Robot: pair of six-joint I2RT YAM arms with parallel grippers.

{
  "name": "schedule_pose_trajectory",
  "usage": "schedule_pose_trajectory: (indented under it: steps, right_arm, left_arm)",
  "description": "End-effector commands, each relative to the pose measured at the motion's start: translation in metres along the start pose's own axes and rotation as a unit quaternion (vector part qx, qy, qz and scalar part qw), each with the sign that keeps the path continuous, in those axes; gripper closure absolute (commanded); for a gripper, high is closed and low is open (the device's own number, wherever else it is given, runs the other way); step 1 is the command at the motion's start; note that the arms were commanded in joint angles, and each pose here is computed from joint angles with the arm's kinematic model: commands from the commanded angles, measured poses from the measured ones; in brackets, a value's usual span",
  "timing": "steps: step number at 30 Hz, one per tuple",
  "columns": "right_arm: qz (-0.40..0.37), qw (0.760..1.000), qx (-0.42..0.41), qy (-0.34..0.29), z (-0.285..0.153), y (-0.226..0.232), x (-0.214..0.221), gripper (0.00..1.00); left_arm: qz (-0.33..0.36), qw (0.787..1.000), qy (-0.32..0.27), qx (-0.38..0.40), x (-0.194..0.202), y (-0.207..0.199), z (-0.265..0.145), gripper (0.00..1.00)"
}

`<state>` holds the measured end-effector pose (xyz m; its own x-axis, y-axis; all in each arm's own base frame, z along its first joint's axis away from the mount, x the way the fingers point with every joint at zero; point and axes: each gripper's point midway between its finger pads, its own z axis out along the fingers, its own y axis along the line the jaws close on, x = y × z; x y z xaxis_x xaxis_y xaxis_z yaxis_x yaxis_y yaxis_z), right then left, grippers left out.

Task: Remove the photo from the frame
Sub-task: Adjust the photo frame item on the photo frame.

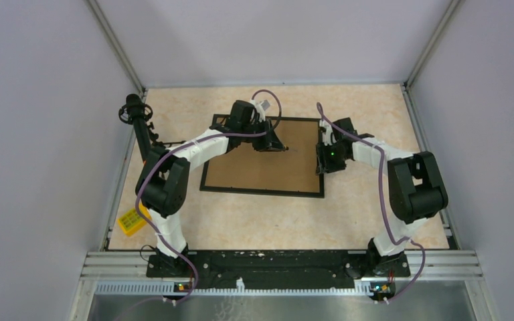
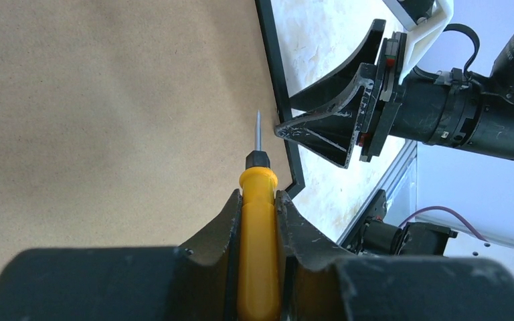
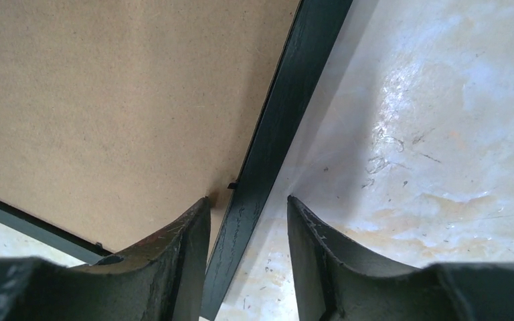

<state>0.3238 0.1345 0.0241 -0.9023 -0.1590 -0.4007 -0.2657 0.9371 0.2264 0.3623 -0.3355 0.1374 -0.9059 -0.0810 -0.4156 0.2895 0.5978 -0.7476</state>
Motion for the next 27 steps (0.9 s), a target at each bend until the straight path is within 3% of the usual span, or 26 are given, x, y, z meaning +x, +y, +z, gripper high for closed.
schedule_pose_trajectory:
  steps: [1,11,15,18,21,27]
  right_arm:
    - [0.014,0.998,0.008,0.054,0.005,-0.001,0.029,0.56]
    - [0.04,0.996,-0.011,0.084,0.024,0.005,0.024,0.61]
    - [0.047,0.995,-0.011,0.09,0.026,0.001,0.026,0.67]
    - [0.055,0.994,-0.002,0.091,0.026,-0.008,0.028,0.77]
    - [0.069,0.993,0.001,0.098,0.027,-0.019,0.03,0.98]
    - [0.082,0.989,-0.065,0.103,0.02,-0.014,0.032,1.0]
  left_arm:
    - [0.009,1.0,-0.014,0.019,-0.009,-0.009,-0.002,1.0]
    - [0.006,1.0,-0.011,0.02,-0.008,-0.007,-0.001,1.0]
    - [0.004,1.0,-0.009,0.02,-0.007,-0.006,0.0,1.0]
    - [0.004,1.0,-0.009,0.021,-0.007,-0.006,0.0,1.0]
    - [0.003,1.0,-0.008,0.021,-0.007,-0.005,-0.001,1.0]
    - [0.001,1.0,-0.006,0.021,-0.005,-0.003,0.0,1.0]
